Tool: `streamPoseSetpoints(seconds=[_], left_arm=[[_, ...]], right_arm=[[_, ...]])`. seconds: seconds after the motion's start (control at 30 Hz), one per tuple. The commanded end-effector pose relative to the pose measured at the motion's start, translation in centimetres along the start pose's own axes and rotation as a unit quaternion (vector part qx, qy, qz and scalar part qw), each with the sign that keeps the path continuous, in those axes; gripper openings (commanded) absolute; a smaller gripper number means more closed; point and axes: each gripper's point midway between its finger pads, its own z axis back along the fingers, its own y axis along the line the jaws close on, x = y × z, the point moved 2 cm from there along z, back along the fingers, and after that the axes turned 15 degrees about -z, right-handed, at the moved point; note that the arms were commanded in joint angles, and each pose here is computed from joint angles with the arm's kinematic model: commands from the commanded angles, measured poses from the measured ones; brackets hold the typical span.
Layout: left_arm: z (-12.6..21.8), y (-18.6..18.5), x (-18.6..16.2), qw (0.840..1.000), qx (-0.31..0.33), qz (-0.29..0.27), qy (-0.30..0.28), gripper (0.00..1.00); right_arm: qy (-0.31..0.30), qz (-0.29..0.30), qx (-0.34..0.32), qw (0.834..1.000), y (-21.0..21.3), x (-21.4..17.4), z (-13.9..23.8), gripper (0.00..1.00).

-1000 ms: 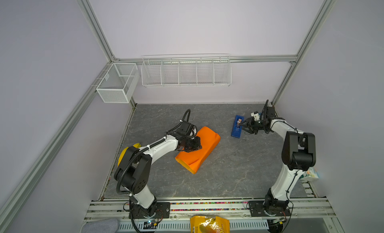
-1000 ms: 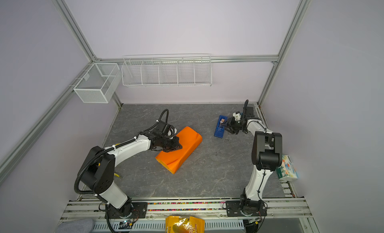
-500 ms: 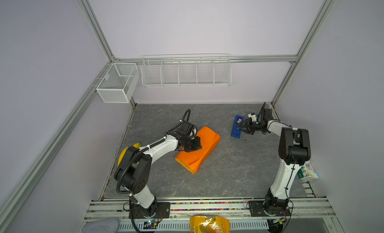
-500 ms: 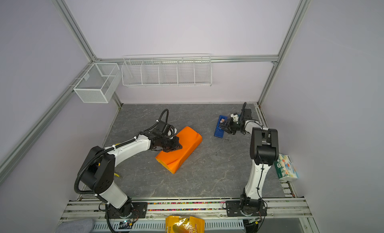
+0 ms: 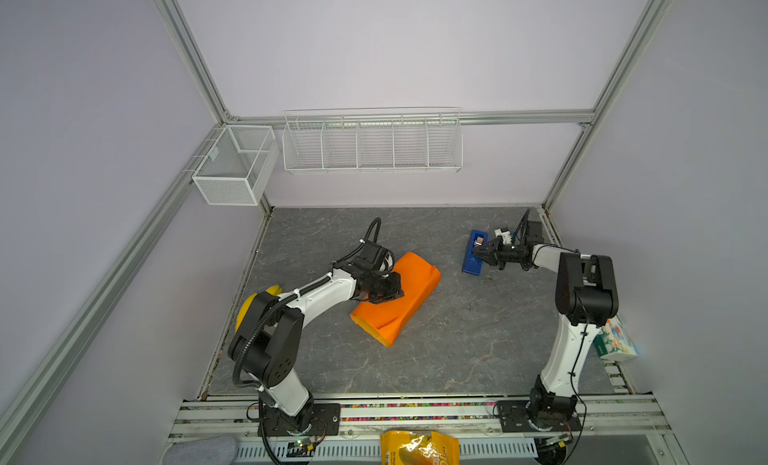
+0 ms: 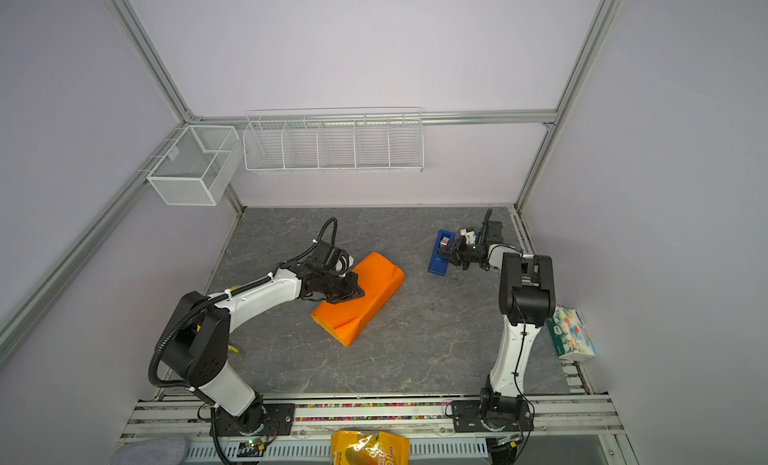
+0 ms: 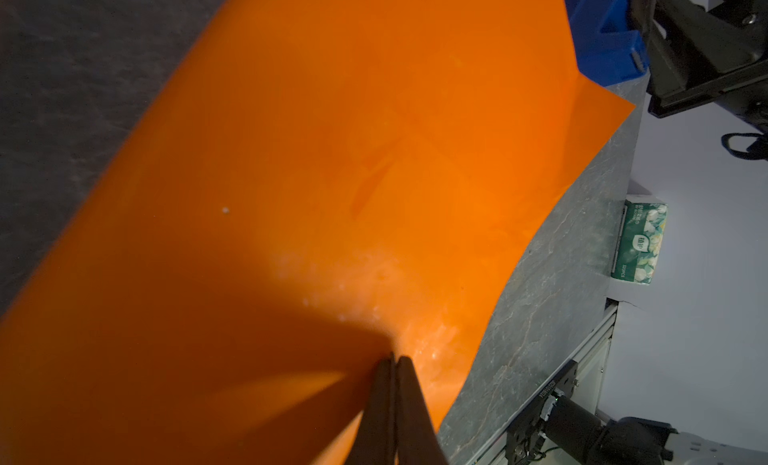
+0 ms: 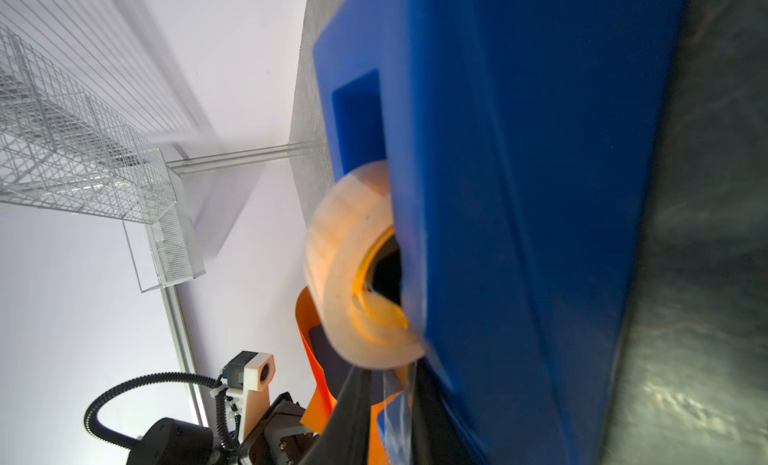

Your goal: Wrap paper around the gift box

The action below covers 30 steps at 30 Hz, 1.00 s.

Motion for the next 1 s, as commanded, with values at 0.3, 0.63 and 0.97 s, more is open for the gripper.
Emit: streamPoseSetpoints(seconds=[0.3,0.63,0.97], left_arm=[[-1.6,3.4,-3.4,0.995,0.064,0.035,0.061,0.0],[-1.6,3.4,-3.4,0.996,0.062,0.034,0.061,0.0],[-1.6,3.4,-3.6,0.996,0.061,0.034,0.06,0.0]], right_arm=[[-0.013,0.009,0.035,0.999,3.3,-0.7,1.6,0.07],[-0.003,0.01,0.036,0.999,3.8,-4.4,3.0,0.07],[0.011,0.005,0.013,1.0,1.5,-8.5,3.1,0.07]])
